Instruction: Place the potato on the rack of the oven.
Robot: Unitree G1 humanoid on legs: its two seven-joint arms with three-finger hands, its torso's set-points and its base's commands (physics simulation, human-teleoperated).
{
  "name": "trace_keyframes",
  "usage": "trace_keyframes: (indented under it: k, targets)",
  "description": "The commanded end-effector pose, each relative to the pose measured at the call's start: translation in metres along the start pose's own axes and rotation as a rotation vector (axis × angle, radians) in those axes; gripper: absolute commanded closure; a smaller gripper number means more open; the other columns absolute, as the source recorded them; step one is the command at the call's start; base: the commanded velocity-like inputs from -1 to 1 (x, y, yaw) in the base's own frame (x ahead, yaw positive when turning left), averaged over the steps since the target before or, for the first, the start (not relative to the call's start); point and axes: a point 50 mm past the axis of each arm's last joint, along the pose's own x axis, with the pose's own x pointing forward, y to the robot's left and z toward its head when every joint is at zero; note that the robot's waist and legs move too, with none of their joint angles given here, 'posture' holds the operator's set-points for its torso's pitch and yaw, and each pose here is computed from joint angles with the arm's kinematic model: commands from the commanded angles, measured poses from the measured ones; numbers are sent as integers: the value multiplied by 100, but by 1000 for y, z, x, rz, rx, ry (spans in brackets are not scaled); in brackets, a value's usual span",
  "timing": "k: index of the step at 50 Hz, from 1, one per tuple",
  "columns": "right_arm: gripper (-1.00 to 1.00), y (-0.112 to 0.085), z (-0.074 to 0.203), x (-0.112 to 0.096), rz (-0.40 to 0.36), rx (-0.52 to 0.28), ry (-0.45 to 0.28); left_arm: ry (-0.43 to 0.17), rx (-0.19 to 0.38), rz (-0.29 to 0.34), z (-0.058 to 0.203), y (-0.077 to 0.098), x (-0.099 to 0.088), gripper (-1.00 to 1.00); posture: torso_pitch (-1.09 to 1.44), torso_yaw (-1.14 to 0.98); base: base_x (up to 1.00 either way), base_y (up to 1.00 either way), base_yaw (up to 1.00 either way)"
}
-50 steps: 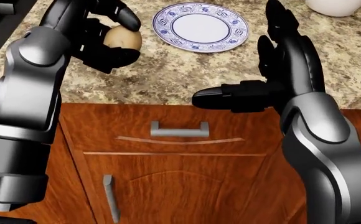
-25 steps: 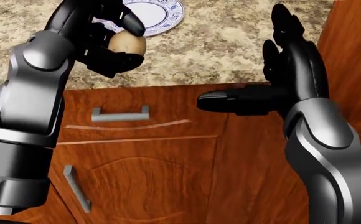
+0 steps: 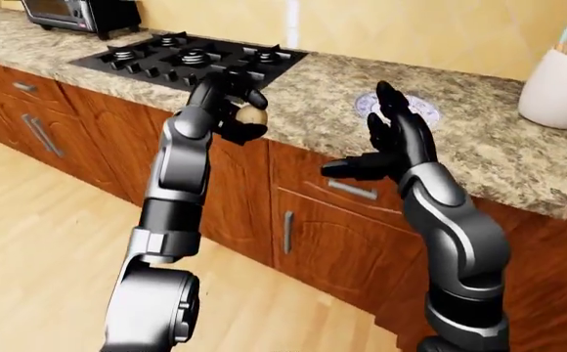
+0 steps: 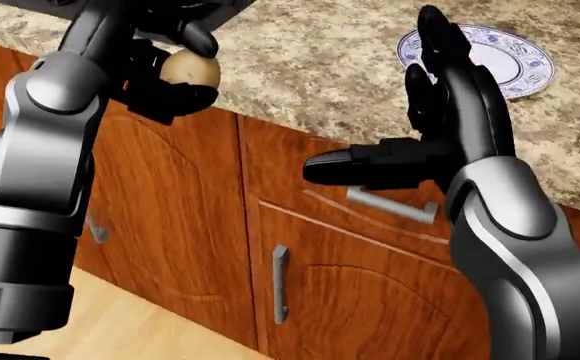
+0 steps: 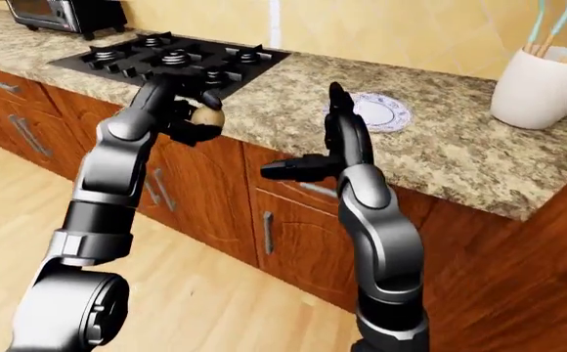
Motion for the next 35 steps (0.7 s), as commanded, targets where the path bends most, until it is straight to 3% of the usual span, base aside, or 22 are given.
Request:
trace_keyframes:
  k: [1,35]
  targets:
    - [-100,-3,22,-3,-24,-4,-113,-152,15,31,36,7,-6,42,0,0,0,0,100]
    - [-100,-3,23,-4,-15,-7,-117,-155,17,27,37,7,-5,42,0,0,0,0,100]
